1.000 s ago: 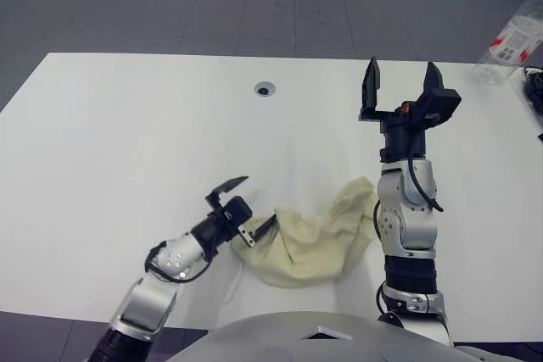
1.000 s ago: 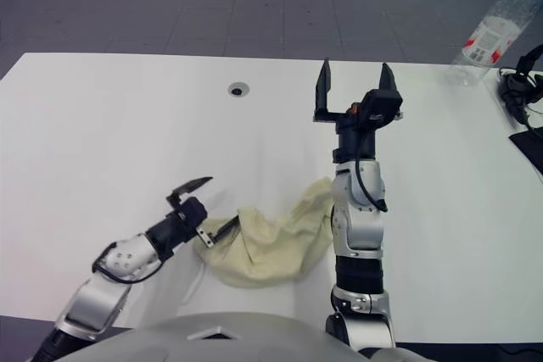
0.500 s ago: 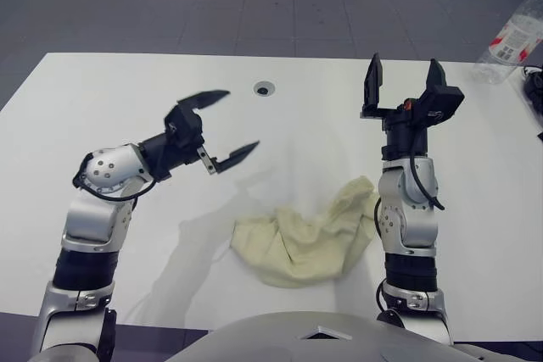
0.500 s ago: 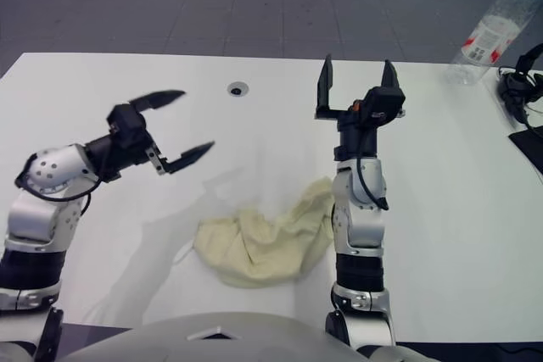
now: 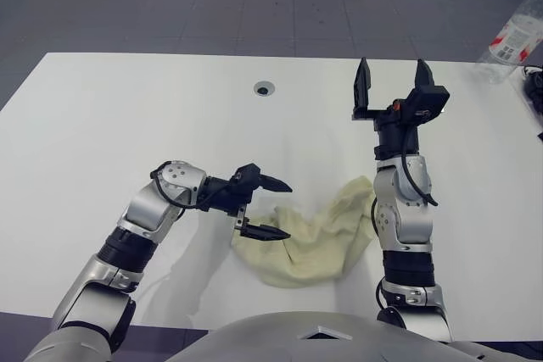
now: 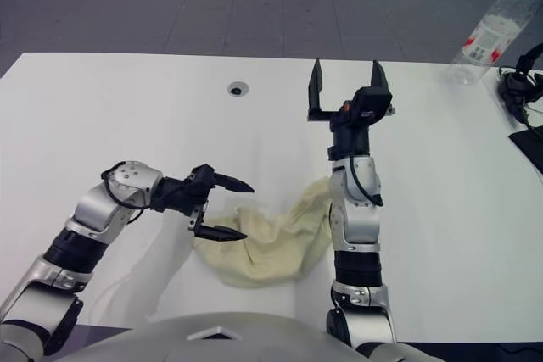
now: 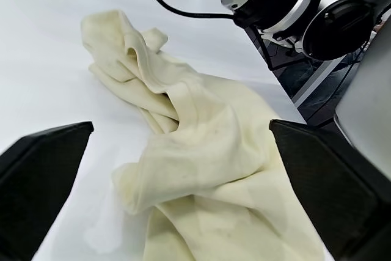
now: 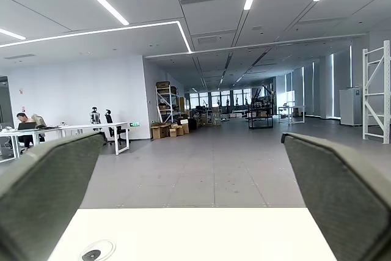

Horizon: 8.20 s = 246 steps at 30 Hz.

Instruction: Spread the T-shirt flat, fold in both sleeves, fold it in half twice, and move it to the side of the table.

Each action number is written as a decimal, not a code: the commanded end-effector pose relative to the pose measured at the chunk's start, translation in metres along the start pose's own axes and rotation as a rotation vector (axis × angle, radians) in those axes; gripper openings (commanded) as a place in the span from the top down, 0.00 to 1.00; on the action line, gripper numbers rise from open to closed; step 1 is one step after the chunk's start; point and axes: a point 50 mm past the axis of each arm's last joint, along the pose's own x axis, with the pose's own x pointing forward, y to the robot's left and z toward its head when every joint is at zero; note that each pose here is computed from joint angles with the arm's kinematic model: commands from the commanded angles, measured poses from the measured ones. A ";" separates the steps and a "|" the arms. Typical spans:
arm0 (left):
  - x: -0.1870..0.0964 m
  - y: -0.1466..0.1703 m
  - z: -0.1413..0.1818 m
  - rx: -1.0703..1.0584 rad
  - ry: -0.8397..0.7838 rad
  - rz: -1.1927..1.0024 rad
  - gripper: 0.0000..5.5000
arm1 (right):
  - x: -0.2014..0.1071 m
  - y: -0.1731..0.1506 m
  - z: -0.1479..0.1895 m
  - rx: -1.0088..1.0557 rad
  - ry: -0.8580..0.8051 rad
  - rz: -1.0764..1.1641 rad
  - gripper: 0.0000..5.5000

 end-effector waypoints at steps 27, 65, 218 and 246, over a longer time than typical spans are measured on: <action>0.015 -0.004 -0.017 -0.015 0.199 -0.092 0.37 | 0.003 0.009 0.007 0.006 -0.038 0.033 0.02; 0.010 -0.009 -0.006 0.024 0.099 -0.101 0.93 | 0.003 0.012 0.007 -0.012 -0.038 0.051 0.02; 0.065 -0.085 -0.010 0.059 0.036 -0.162 1.00 | -0.018 0.028 -0.012 -0.684 0.908 2.198 0.81; -0.024 -0.066 0.017 0.137 -0.064 0.165 1.00 | -0.026 -0.060 0.084 -0.566 0.734 1.805 1.00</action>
